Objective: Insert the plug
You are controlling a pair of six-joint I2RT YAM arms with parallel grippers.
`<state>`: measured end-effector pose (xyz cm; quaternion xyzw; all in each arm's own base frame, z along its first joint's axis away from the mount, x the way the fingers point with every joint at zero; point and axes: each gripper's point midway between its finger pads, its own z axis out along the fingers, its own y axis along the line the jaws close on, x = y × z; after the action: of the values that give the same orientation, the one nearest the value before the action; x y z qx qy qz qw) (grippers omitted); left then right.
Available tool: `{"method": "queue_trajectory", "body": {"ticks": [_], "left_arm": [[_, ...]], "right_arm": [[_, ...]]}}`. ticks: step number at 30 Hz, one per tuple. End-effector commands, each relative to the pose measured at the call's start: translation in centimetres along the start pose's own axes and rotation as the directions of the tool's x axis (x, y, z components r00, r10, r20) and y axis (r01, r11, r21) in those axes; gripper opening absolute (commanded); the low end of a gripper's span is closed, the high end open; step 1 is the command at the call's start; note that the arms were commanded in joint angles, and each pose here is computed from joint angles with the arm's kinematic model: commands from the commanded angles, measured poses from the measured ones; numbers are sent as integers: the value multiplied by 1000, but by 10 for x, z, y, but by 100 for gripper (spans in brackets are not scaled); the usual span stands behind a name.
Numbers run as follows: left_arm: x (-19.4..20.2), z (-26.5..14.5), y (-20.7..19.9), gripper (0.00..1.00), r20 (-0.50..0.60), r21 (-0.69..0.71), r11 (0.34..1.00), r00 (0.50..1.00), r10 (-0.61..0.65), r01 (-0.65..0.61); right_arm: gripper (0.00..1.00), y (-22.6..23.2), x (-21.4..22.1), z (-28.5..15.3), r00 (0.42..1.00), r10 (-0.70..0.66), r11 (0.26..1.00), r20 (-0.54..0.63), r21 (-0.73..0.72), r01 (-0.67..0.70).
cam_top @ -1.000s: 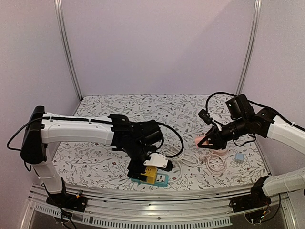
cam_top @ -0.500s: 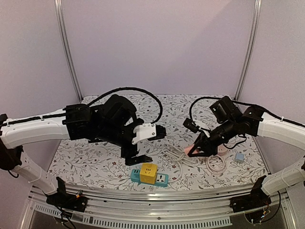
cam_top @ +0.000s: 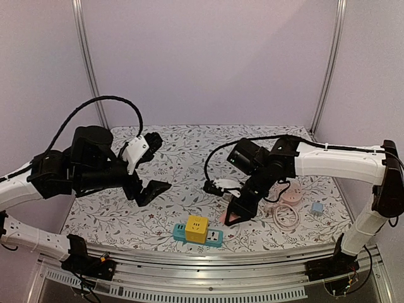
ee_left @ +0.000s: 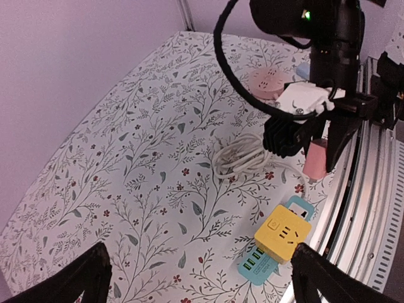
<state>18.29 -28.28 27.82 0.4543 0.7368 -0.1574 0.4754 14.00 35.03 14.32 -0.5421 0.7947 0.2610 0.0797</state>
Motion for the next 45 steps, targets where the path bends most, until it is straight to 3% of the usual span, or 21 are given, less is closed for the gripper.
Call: {"method": "queue_trajectory", "body": {"ticks": [1, 21, 29, 45], "left_arm": [[21, -16, 19, 99, -19, -91, 989, 993, -117, 115], [36, -32, 40, 100, -35, -147, 982, 992, -123, 116], [35, -32, 42, 99, -36, -151, 982, 992, -123, 116], [40, -28, 46, 99, -58, -169, 979, 990, -127, 116]], "right_arm": [[0, 1, 8, 14, 992, 31, 998, -121, 59, -24], [0, 0, 11, 76, 932, 26, 966, -360, 249, 69], [0, -14, 13, 81, 929, 61, 944, -364, 324, 65], [0, -5, -4, 84, 940, -15, 953, -341, 278, 117]]}}
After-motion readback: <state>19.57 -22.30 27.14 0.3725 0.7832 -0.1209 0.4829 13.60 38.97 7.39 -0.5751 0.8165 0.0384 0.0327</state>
